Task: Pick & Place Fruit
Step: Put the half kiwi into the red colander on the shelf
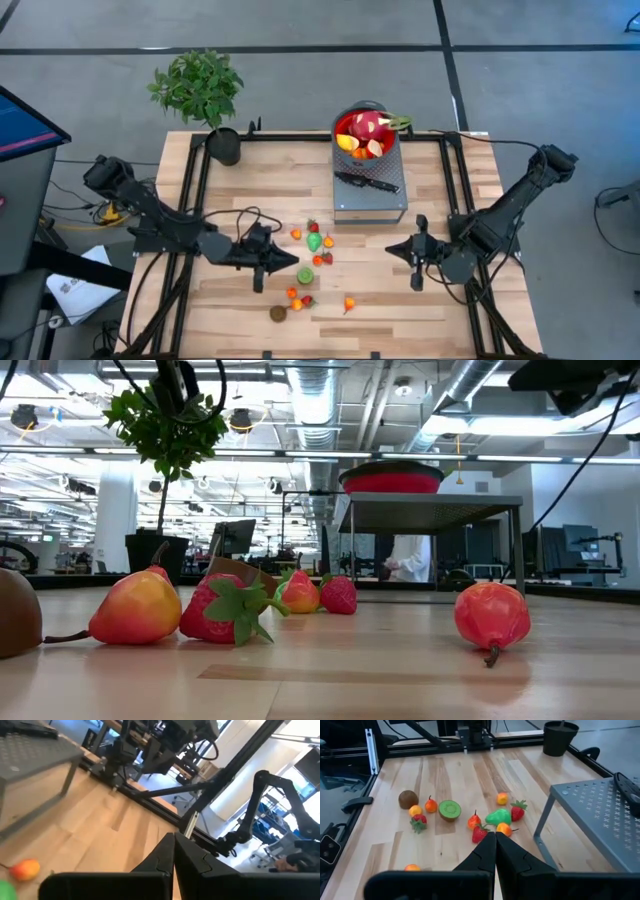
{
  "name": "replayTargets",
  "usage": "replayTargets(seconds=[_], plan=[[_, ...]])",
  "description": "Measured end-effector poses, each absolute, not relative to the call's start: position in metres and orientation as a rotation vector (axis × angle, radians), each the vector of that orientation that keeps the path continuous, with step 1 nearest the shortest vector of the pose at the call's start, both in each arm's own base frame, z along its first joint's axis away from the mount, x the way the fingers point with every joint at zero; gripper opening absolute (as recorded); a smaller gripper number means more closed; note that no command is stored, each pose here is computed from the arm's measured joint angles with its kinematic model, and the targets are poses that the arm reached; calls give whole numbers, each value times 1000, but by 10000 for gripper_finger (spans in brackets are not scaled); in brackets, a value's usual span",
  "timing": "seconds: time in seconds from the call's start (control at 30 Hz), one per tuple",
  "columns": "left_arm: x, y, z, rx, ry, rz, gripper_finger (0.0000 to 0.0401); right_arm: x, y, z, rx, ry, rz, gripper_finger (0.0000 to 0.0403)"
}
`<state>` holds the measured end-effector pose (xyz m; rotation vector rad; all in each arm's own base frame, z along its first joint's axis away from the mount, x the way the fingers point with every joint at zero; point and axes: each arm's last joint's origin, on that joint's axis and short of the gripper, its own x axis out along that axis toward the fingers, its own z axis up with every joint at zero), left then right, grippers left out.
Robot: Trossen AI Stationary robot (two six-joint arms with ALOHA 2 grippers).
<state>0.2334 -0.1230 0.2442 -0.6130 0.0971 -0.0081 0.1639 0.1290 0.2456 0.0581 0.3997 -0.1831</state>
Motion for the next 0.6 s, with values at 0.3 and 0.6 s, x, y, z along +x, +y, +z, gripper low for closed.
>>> replayTargets(seconds=[0.3,0.6], plan=[[251,-149,255,-613,98,-55,1,164,129,246,58,399,-183,0],[266,-169,254,-614,110,-55,1,164,129,246,58,400,-180,0]])
